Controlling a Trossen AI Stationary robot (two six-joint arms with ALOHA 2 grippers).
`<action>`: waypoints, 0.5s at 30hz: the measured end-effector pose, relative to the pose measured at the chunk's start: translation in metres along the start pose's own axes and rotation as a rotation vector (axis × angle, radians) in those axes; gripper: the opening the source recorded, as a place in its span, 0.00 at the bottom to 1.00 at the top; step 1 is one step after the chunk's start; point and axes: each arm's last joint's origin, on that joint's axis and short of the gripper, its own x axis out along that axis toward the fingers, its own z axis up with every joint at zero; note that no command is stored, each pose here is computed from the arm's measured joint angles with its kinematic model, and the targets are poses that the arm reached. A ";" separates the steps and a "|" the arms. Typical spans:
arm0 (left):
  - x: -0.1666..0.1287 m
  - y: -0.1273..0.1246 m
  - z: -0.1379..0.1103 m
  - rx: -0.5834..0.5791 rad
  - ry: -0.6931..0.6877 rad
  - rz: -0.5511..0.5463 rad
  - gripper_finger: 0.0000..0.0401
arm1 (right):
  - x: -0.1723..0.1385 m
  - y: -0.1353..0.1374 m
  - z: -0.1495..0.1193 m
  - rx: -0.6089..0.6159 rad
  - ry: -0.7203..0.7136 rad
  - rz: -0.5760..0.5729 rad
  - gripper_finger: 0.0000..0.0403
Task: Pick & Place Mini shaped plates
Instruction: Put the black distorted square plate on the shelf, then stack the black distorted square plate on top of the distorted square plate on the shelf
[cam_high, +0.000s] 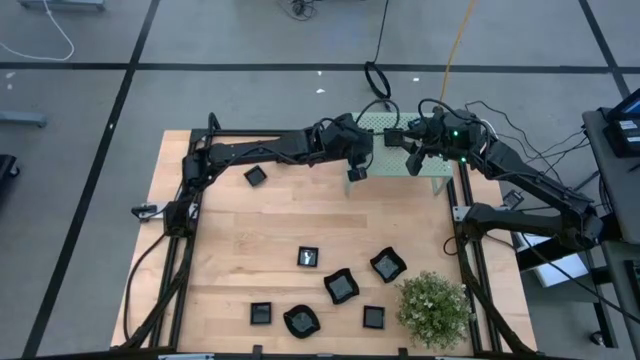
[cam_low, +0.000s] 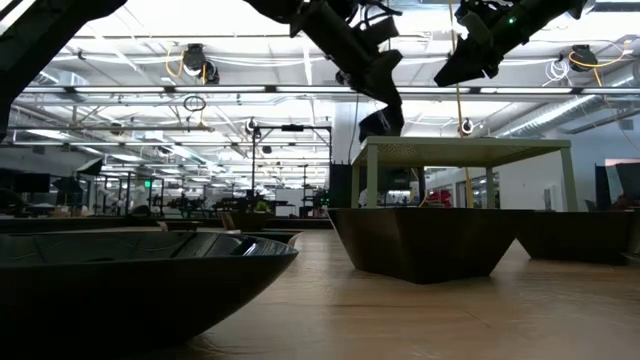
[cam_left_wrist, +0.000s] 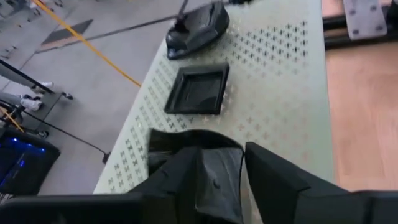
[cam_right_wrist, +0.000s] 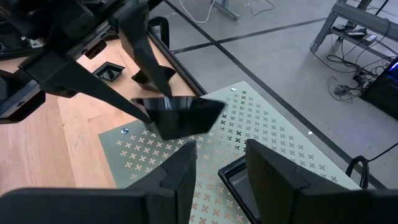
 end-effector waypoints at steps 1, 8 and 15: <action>0.000 0.000 0.002 -0.004 -0.017 0.005 0.37 | 0.000 0.000 0.000 0.000 0.000 0.000 0.31; -0.007 0.000 0.013 -0.012 -0.085 0.042 0.49 | 0.000 0.000 0.000 0.000 0.000 0.000 0.31; -0.043 0.001 0.024 -0.035 -0.016 0.171 0.52 | 0.000 0.001 0.000 0.026 0.003 0.010 0.31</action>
